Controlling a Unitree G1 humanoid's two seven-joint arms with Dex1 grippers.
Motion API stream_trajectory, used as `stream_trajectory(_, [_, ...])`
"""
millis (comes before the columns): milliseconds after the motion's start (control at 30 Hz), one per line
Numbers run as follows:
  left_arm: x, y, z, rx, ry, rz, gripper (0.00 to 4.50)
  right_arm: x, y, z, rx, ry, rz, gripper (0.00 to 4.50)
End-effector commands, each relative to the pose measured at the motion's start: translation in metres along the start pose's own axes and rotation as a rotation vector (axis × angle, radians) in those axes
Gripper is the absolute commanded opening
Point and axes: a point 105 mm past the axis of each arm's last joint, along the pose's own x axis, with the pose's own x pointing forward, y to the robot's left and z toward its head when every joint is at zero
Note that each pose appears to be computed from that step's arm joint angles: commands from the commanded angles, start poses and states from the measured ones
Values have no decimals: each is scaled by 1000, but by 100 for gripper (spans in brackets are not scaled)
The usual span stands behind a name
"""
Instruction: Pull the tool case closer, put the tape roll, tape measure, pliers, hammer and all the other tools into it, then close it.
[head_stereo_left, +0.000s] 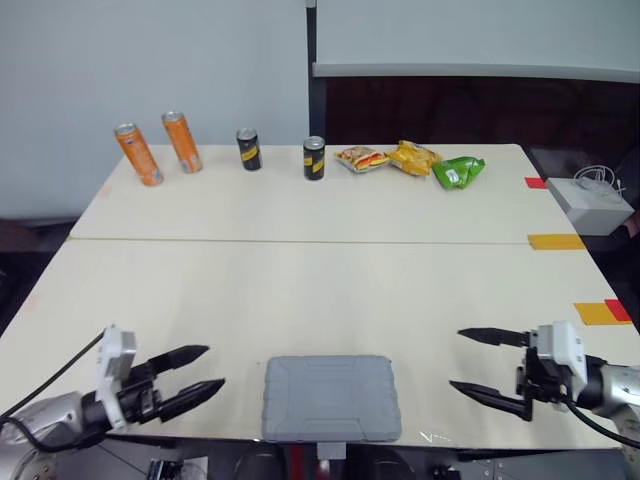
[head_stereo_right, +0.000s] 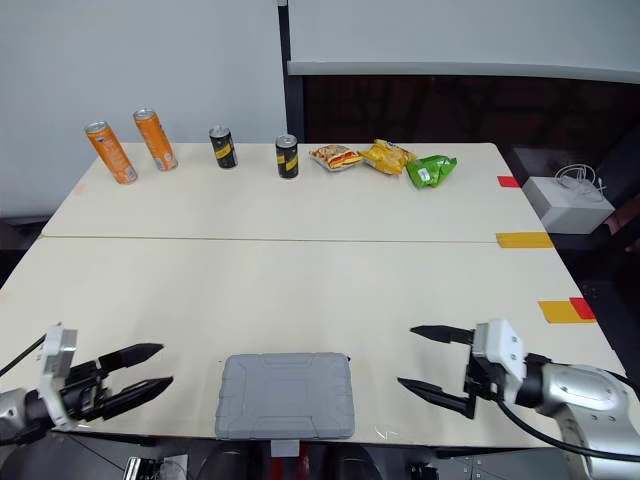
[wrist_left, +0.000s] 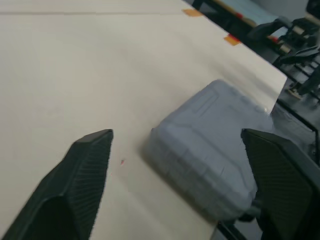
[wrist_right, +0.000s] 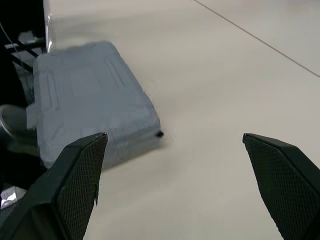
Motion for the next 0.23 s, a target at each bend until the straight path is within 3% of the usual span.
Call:
stream_trajectory(33, [-11,2,4,62,14,25,447,-14,-1,5,-53,3,-10,450])
stream_trajectory(233, [-33,18,-8,55,104,156,447,-35,-2,-7,-18,54,-47,450])
